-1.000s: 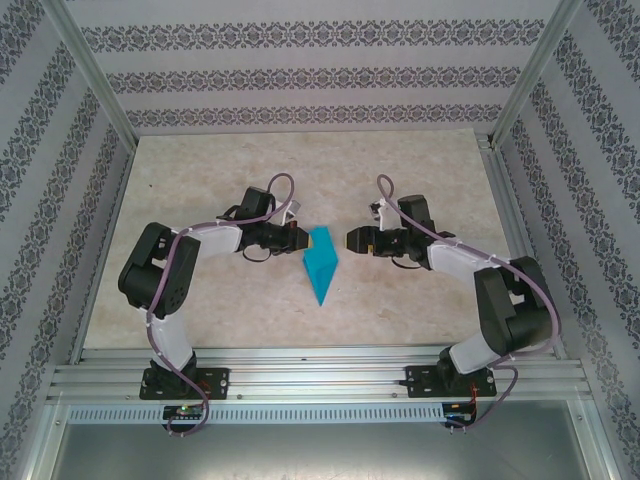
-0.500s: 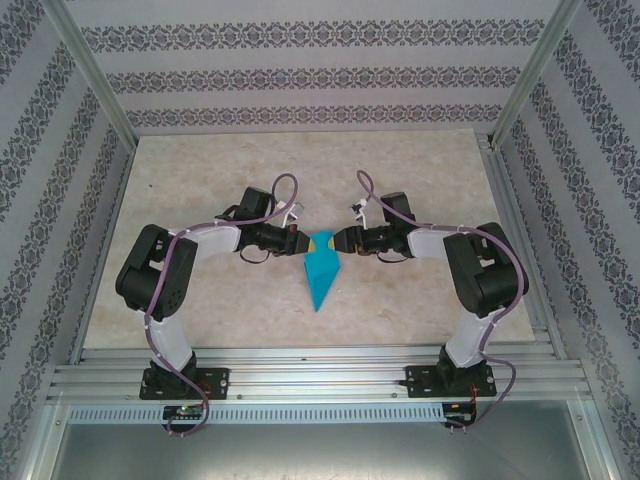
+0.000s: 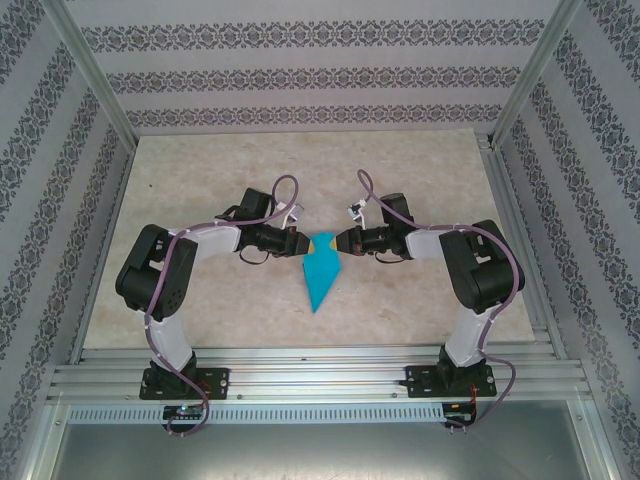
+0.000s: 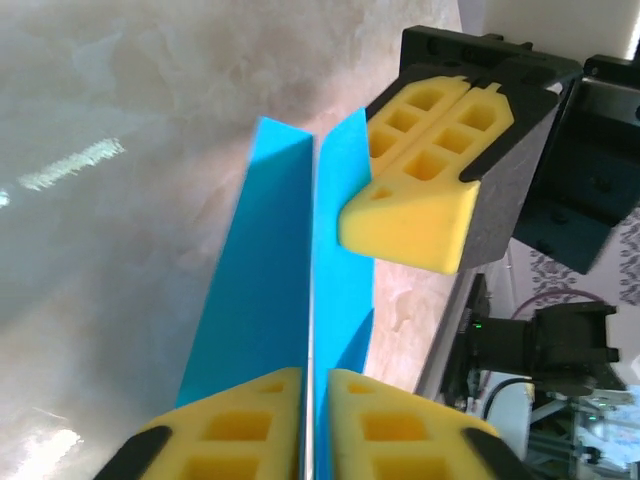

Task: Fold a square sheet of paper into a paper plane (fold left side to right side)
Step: Place the paper at the center of the table, then fold the wing for the fifth time at the center of the table.

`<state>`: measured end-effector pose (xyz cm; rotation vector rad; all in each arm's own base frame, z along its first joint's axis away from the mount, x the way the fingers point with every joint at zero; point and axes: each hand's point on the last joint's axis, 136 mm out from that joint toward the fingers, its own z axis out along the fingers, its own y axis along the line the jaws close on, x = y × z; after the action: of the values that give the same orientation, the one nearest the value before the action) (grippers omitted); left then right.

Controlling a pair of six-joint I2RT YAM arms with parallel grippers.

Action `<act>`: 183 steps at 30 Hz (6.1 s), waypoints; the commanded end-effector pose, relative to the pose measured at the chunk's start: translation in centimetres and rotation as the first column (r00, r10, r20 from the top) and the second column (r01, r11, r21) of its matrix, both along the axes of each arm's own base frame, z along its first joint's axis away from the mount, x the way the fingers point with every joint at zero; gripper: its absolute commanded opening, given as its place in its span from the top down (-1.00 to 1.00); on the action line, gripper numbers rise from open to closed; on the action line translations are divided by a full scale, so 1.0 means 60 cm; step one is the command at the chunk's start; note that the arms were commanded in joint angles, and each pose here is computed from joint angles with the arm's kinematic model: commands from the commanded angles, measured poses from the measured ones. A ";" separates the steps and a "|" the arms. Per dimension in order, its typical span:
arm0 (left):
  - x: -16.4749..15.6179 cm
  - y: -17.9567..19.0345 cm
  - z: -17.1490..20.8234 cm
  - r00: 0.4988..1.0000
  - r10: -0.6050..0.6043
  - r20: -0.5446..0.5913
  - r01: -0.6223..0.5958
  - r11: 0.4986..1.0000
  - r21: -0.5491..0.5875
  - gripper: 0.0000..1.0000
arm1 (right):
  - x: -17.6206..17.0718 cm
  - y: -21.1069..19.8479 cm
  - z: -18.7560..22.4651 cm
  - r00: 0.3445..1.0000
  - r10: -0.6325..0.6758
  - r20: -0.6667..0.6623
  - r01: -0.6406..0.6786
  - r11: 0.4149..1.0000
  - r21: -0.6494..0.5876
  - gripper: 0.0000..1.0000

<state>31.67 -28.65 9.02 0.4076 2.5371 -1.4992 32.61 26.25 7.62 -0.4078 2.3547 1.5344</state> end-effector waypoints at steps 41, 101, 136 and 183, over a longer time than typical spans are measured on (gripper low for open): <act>-0.159 -0.059 -0.060 0.935 -0.119 0.334 -0.164 0.689 0.706 -0.22 | -0.020 -0.006 -0.016 0.886 -0.321 -0.334 0.238 0.934 -0.266 1.00; -0.174 -0.058 -0.099 0.924 -0.180 0.339 -0.202 0.521 0.829 0.65 | -0.029 -0.035 -0.057 0.881 -0.349 -0.321 0.226 0.904 -0.363 0.96; -0.118 -0.076 -0.058 0.996 0.039 0.076 -0.063 0.939 0.338 0.94 | -0.059 -0.072 0.010 0.941 -0.302 -0.149 0.265 0.937 -0.230 0.32; -0.103 -0.046 -0.089 0.986 0.167 -0.022 -0.158 0.962 0.224 0.84 | -0.061 0.018 -0.079 0.897 -0.369 -0.243 0.263 0.888 -0.377 0.28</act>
<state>25.00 -31.55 3.24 0.2022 2.7387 -1.1572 28.28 26.82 2.24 0.1804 2.7929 1.1183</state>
